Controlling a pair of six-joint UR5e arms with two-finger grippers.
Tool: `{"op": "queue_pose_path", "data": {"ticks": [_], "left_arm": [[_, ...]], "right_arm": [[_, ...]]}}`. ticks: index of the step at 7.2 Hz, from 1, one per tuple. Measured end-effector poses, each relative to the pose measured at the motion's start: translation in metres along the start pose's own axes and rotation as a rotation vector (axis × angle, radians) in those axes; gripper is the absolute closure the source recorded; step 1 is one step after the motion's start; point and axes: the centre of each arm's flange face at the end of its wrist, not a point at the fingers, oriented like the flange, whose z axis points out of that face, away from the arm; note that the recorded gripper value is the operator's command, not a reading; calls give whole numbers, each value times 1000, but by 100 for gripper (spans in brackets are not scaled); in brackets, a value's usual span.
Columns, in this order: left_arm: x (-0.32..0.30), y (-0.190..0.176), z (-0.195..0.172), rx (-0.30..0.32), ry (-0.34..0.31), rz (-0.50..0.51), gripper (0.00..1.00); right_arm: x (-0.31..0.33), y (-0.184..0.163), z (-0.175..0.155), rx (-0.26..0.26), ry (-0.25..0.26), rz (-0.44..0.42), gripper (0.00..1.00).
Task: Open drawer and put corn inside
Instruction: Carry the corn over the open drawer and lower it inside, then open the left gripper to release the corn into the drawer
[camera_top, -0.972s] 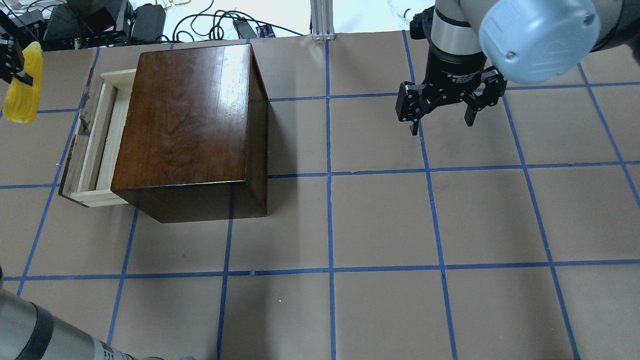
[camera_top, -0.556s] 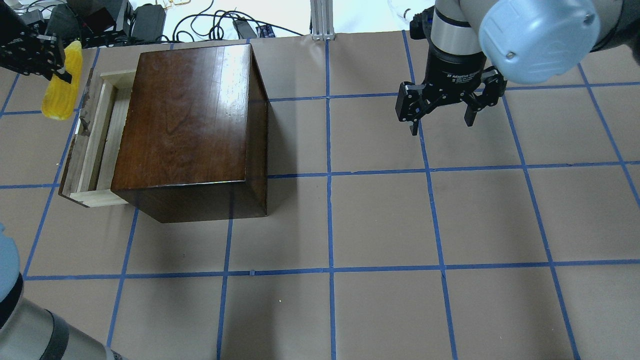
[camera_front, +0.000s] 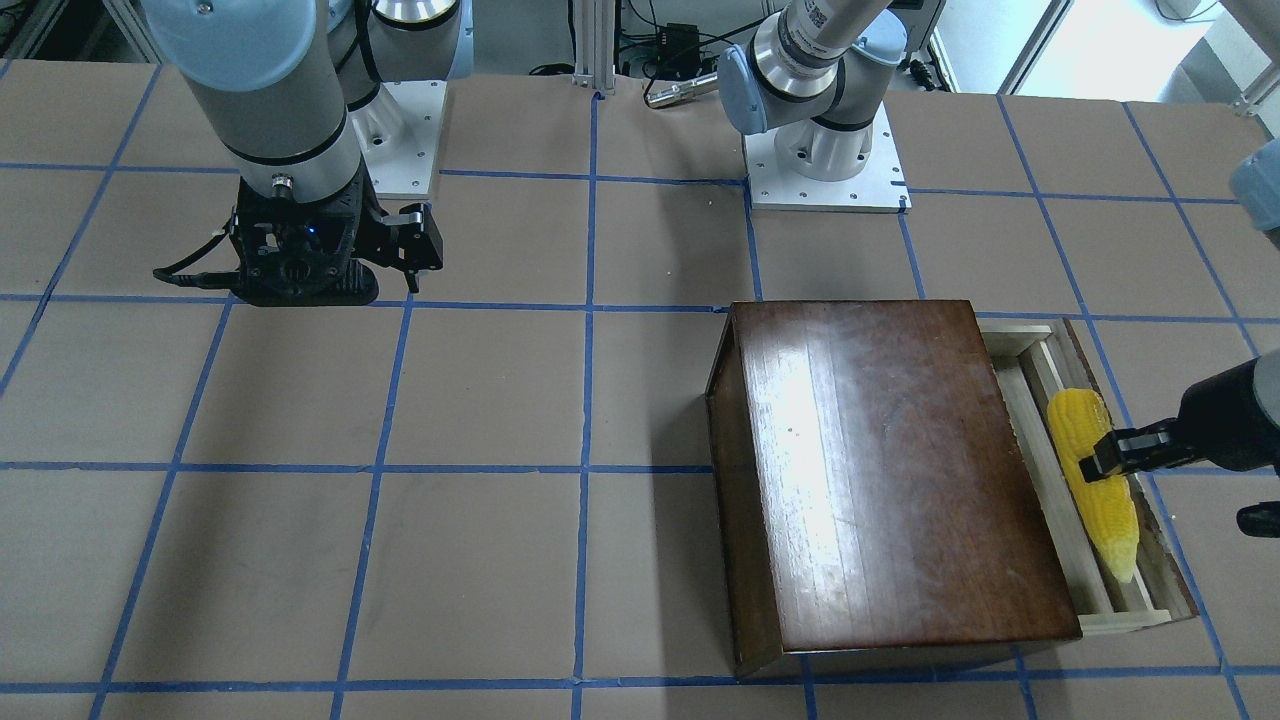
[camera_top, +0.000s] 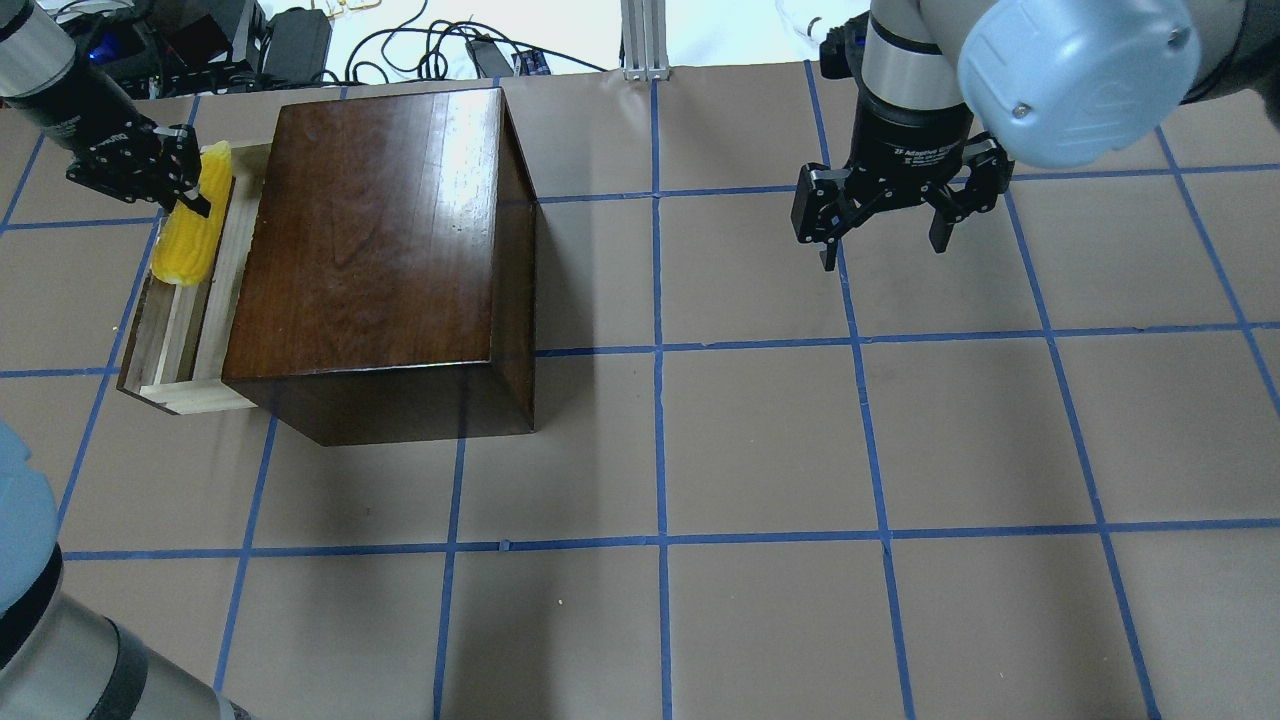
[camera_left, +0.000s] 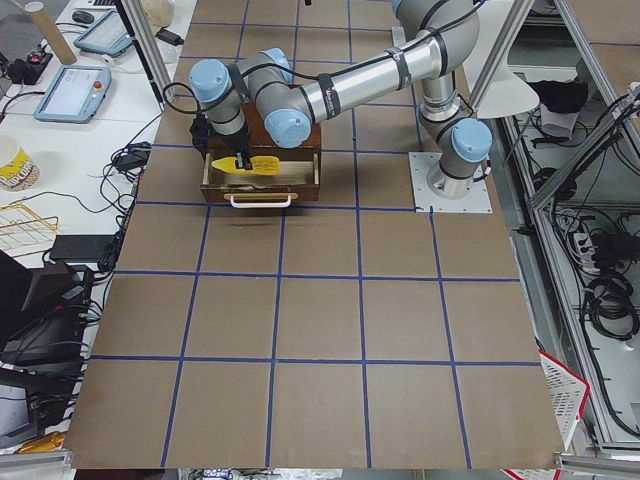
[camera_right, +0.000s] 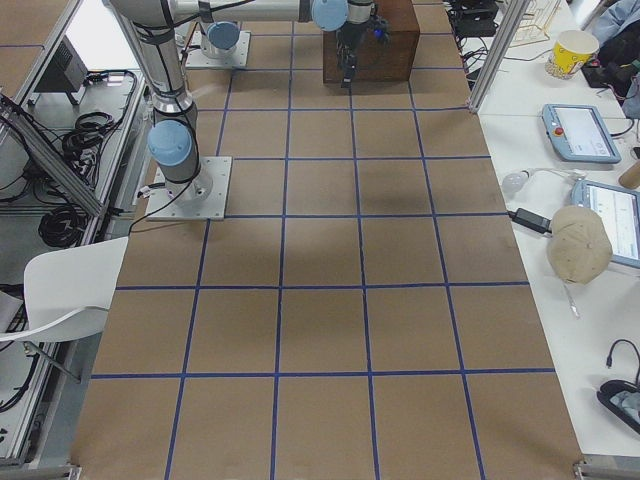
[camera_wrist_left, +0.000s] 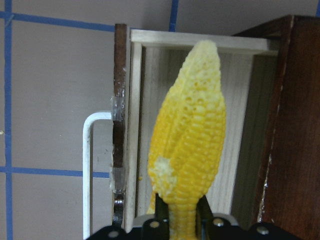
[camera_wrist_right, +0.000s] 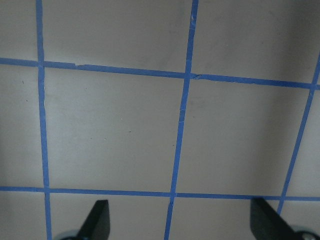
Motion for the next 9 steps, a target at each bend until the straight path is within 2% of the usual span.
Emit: {"op": "queue_pose_path", "data": {"ticks": [2,3,4,5,6,9], "left_arm": [[0,-2,17,-17,30,-15,98],[-1,-3,25,-29,37,-20,89],[-2,-4,32,-41,42,-24,59],[-3,-5,37,-48,45,-33,3],[-3,-6,39,-51,46,-42,0],[0,-3,33,-47,36,-47,0]], "right_arm": [[0,0,0,0,0,0,0],[0,0,0,0,0,-1,0],[0,0,0,0,0,0,0],[0,0,0,0,0,0,0],[0,0,0,0,0,0,0],[0,0,0,0,0,-1,0]]}}
